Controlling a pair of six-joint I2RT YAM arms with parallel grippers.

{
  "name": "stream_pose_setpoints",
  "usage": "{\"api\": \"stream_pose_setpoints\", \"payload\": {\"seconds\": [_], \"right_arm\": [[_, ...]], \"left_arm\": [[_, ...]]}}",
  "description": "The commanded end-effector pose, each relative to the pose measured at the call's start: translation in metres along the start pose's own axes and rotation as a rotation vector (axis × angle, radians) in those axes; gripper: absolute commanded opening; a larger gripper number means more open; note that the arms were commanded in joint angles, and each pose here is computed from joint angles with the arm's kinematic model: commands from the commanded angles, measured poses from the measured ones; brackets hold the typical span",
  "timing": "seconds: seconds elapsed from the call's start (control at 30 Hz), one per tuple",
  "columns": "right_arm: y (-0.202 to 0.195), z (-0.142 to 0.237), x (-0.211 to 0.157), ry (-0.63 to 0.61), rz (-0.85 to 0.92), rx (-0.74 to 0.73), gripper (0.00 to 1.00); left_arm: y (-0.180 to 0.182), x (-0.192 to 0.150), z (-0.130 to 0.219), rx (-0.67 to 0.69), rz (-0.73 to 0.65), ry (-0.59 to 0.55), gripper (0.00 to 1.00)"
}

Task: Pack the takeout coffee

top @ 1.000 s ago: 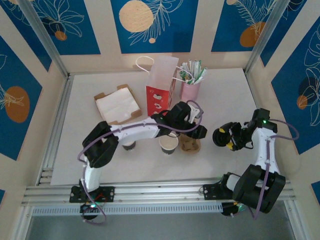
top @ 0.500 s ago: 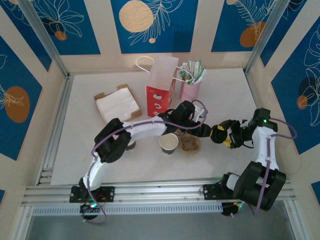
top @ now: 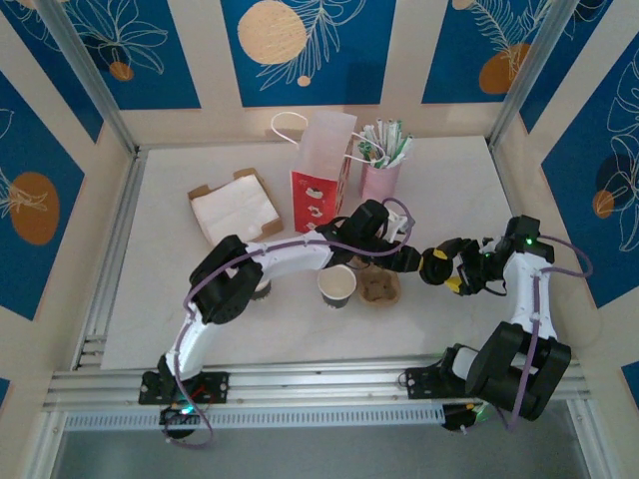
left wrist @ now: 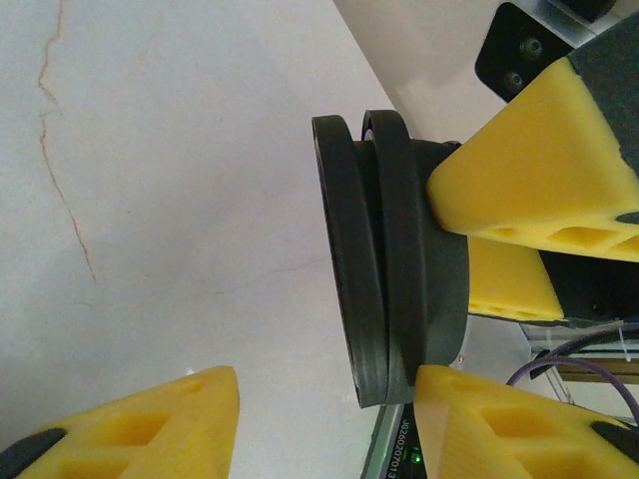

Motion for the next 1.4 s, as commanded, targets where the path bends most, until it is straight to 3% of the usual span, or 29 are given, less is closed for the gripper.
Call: {"api": "stream_pose_setpoints", "payload": {"seconds": [0.0,1.37], "right_arm": [[0.003,0.002,-0.002,0.015,0.009,0.032,0.7],[0.007,0.0,-0.006,0.044,-0.001,0.079,0.68]], "left_arm": [[0.0,0.012,0.002,-0.027,-0.002,-0.021,0.48],[0.024,0.01,0.0,0.008,0.05,-0.02,0.46]]}}
Point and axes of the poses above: each hand's point on the last joint's axis, 136 mm out from that joint toward the fingers, its own z axis back along the fingers, its own y axis along the line the jaws close on, x = y × z, the point moved 5 cm from there along z, back along the fingers, and after that the axes turned 2 degrees about z, right-handed, at the moved point
